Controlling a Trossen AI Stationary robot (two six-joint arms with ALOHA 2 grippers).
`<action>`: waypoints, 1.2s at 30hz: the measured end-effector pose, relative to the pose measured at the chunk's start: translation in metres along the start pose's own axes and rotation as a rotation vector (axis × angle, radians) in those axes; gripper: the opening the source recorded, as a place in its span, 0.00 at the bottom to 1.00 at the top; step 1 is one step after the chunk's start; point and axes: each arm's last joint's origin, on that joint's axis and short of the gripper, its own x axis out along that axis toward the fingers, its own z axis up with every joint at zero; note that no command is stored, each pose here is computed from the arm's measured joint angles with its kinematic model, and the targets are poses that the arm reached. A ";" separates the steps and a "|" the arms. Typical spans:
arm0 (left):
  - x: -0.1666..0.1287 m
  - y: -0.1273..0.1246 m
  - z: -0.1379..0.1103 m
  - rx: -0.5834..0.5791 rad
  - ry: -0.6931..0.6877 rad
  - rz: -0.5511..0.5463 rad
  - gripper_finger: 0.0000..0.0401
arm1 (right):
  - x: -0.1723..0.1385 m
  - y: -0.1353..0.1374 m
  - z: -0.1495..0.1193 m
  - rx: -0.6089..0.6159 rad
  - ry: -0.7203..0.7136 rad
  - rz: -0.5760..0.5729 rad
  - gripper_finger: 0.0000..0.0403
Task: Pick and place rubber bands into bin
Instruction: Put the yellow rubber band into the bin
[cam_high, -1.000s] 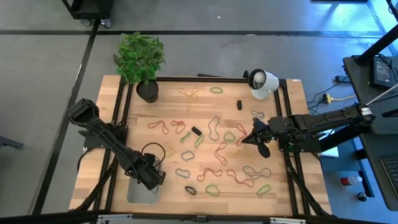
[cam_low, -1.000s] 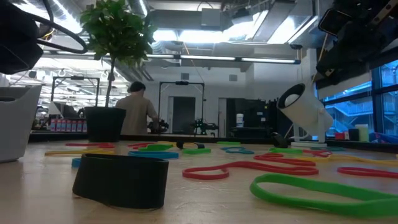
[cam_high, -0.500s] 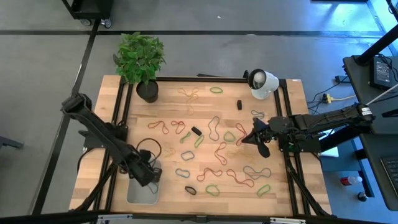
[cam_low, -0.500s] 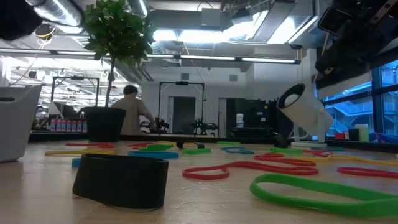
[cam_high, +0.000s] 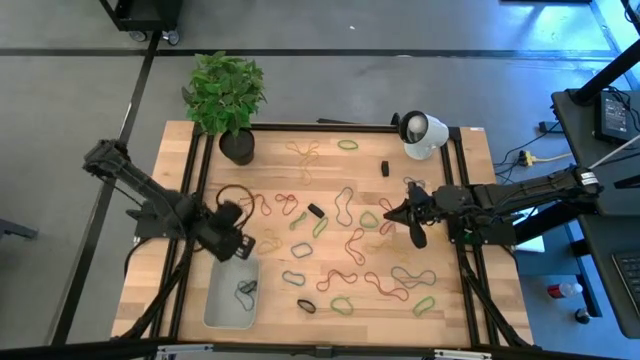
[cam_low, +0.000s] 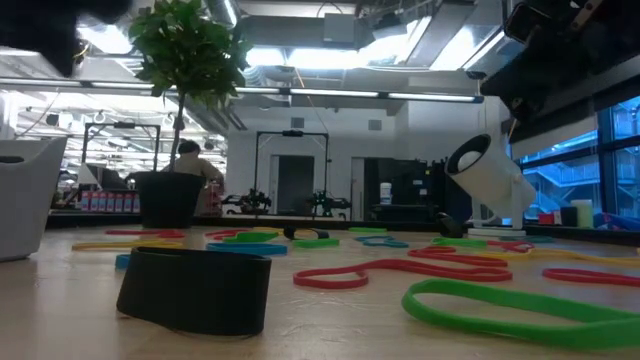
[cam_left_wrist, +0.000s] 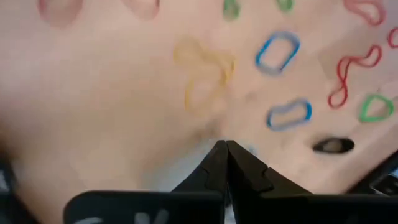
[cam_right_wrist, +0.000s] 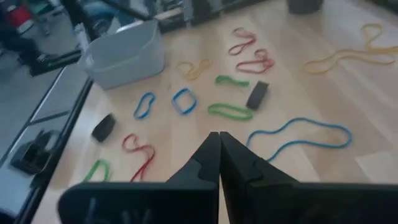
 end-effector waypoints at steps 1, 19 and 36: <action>0.001 0.001 0.006 0.056 -0.027 0.005 0.00 | 0.002 0.000 0.000 0.019 -0.007 -0.012 0.01; 0.063 0.037 0.086 0.740 -0.023 -0.027 0.00 | 0.064 0.020 0.015 0.329 0.695 -0.462 0.01; 0.063 0.066 0.078 0.660 -0.107 -0.098 0.00 | 0.100 0.047 -0.027 0.279 0.960 -0.517 0.28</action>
